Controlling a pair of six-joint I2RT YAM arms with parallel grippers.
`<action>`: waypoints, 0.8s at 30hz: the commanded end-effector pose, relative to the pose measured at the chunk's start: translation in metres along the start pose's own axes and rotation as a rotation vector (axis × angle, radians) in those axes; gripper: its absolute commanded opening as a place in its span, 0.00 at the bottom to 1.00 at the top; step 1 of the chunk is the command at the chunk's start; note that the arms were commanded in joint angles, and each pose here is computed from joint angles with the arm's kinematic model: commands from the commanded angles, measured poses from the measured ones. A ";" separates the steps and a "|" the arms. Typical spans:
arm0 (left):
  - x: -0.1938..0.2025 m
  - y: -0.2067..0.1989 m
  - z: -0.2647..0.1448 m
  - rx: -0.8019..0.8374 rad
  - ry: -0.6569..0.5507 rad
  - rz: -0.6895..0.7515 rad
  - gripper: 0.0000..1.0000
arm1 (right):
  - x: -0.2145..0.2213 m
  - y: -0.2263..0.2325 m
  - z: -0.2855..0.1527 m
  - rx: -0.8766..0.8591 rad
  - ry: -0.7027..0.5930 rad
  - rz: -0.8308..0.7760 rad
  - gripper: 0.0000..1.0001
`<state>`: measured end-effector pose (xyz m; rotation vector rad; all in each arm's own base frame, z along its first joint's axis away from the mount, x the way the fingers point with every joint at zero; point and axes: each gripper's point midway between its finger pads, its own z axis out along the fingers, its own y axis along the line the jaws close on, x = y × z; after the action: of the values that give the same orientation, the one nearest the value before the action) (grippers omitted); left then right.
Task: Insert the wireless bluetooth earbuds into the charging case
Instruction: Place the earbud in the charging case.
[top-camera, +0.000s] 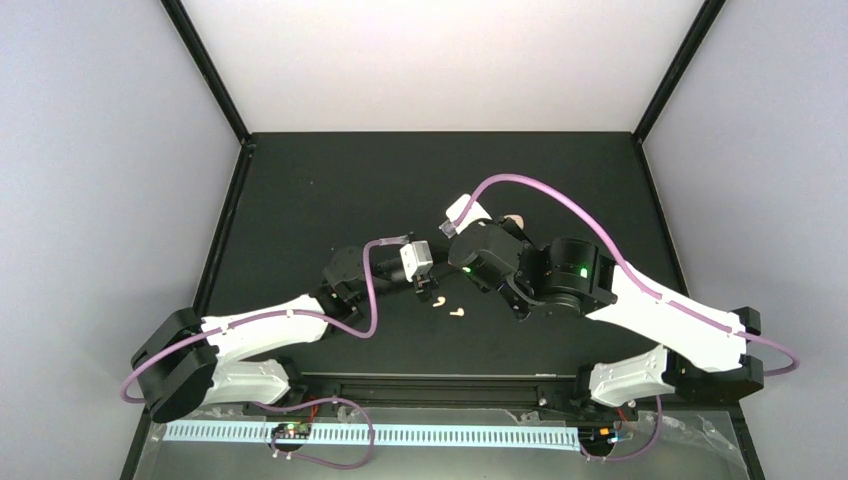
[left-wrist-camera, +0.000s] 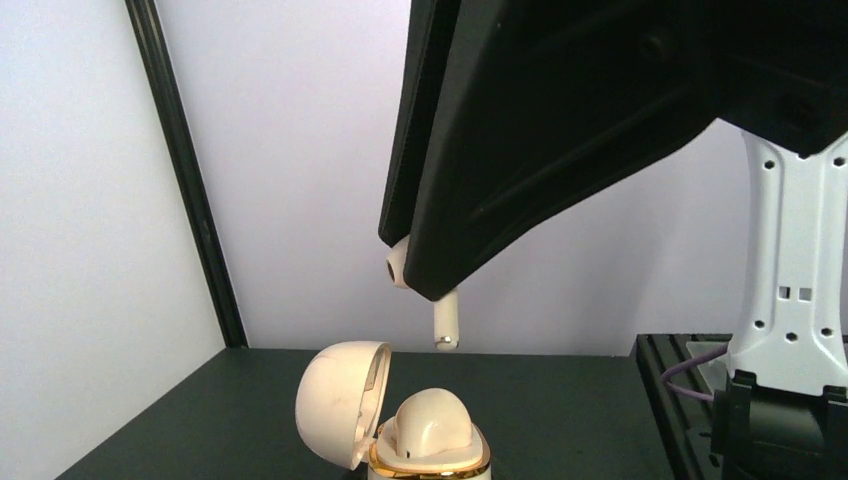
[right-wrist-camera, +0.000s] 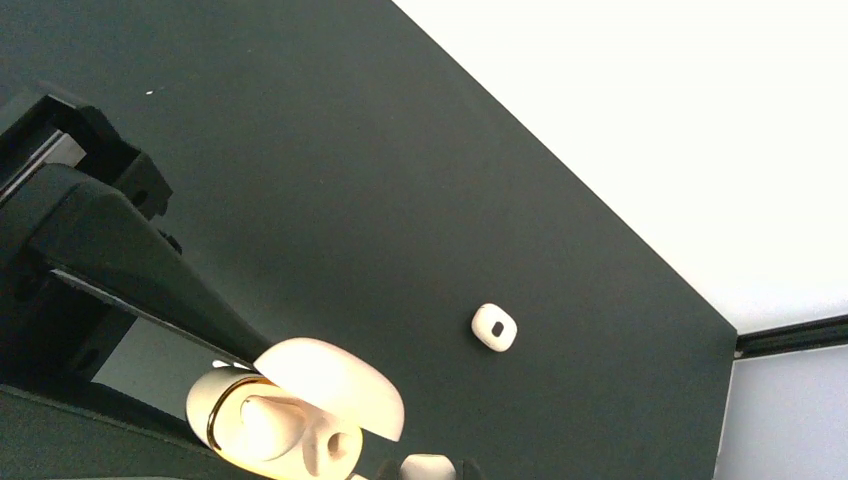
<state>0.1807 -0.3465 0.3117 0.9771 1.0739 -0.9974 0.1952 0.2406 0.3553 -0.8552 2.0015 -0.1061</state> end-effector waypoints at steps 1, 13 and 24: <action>-0.021 0.004 -0.002 -0.018 -0.072 -0.010 0.02 | -0.003 -0.003 -0.002 0.033 -0.009 -0.005 0.01; -0.028 0.002 -0.005 -0.012 -0.085 -0.017 0.01 | 0.001 0.000 0.007 0.091 0.003 -0.059 0.01; -0.027 0.003 -0.004 -0.013 -0.083 -0.018 0.02 | -0.003 0.003 0.004 0.078 -0.013 -0.056 0.01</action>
<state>0.1790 -0.3432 0.3208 0.9410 1.0722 -1.0329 0.1971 0.2461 0.3469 -0.8758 1.9759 -0.1965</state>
